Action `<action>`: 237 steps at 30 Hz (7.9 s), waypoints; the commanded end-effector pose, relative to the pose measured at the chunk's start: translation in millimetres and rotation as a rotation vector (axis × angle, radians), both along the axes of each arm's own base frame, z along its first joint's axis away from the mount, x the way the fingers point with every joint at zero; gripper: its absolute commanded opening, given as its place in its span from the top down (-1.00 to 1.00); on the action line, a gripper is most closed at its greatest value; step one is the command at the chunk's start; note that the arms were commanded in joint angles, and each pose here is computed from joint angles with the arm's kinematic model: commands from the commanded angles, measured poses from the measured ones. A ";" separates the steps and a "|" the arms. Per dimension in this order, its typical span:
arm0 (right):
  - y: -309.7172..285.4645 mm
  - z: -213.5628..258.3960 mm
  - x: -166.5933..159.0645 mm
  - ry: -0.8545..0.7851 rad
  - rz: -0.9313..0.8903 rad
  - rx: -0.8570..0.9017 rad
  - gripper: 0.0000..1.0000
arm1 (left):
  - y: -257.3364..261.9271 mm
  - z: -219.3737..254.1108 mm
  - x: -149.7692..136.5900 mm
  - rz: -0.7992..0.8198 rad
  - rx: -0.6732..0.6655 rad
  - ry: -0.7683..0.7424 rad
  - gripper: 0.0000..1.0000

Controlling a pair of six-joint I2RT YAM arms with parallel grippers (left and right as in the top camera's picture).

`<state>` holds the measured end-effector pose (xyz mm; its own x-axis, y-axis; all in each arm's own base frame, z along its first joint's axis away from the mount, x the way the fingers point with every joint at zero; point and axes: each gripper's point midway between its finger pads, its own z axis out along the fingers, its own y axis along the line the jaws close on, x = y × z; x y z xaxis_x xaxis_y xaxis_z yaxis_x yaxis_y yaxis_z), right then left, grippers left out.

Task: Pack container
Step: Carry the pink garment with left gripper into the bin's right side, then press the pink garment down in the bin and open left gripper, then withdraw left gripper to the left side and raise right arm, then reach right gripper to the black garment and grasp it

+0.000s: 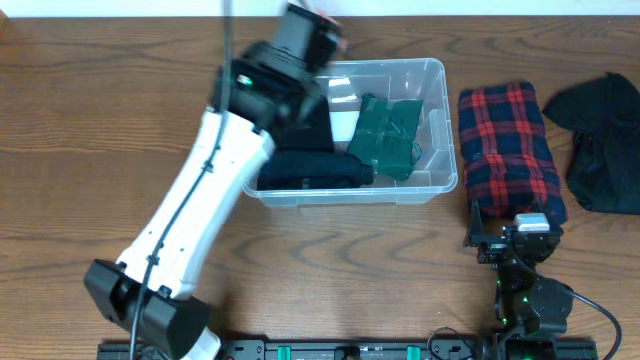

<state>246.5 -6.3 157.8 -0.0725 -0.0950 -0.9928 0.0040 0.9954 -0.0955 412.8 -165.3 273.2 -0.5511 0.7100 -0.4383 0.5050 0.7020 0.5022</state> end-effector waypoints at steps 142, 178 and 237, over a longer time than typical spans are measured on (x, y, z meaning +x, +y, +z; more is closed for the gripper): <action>9.8 11.2 0.3 -0.047 0.051 0.008 -0.99 | 140.0 17.3 -47.2 0.572 -0.581 0.280 -0.96; 72.9 49.8 116.0 0.751 0.436 0.280 -0.98 | 198.1 -0.4 -52.8 0.738 -0.677 0.309 -0.96; -232.7 -114.7 152.3 0.905 -0.638 -0.027 -0.70 | 193.8 -14.2 -29.5 0.716 -0.723 0.323 -0.96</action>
